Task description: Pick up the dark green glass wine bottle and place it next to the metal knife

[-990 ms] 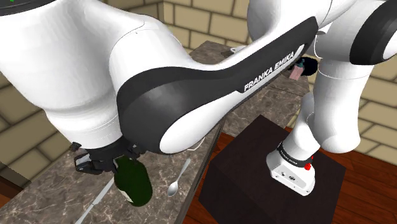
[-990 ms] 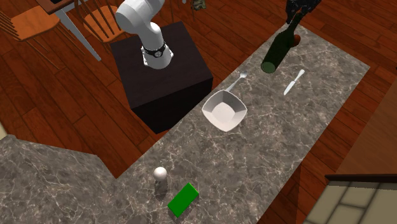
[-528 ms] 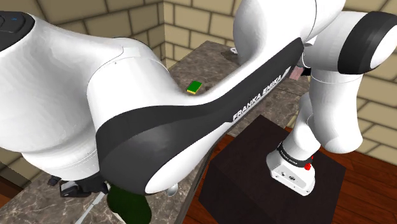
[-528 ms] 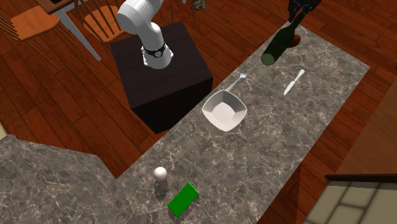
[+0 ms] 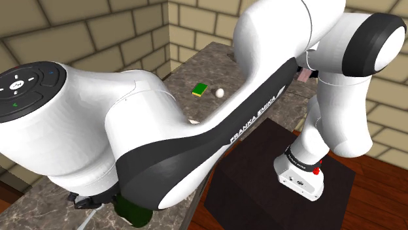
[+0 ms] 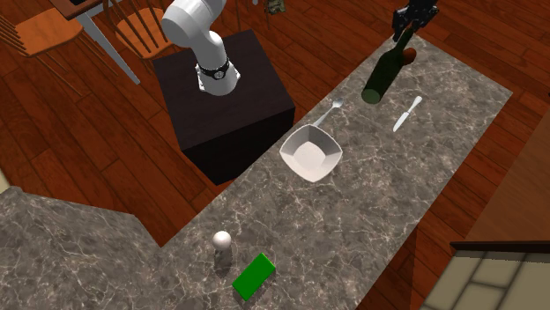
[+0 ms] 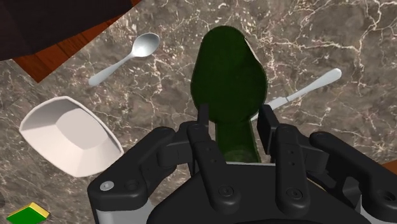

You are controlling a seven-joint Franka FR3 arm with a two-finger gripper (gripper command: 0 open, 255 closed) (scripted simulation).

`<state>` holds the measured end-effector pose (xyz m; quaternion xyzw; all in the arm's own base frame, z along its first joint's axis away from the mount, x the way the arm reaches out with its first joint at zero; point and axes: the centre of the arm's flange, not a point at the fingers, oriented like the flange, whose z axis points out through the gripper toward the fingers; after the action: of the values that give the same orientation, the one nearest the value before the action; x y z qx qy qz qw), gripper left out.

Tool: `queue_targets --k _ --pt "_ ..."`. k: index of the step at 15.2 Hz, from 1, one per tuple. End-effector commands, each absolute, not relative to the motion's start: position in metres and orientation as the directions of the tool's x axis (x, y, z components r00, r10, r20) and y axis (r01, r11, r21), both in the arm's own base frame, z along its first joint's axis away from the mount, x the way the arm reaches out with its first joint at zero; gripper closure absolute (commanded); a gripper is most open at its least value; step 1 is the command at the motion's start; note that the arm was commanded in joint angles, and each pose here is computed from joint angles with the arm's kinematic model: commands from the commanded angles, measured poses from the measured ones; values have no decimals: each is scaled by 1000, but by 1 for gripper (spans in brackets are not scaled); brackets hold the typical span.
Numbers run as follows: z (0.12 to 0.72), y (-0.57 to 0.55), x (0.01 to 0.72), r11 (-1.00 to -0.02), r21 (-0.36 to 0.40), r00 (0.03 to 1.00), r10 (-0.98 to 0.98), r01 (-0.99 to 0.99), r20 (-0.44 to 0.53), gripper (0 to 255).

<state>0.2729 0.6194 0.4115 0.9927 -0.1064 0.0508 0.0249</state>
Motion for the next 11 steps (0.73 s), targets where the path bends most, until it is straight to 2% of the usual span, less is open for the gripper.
queue_targets --k 1,7,8,11 --pt "407 620 273 -976 38 972 -209 -214 106 255" --pt "407 620 273 -976 38 972 -209 -214 106 255" --pt "407 620 273 -976 38 972 -209 -214 106 0" --pt "407 620 273 -976 38 972 -209 -214 106 0"
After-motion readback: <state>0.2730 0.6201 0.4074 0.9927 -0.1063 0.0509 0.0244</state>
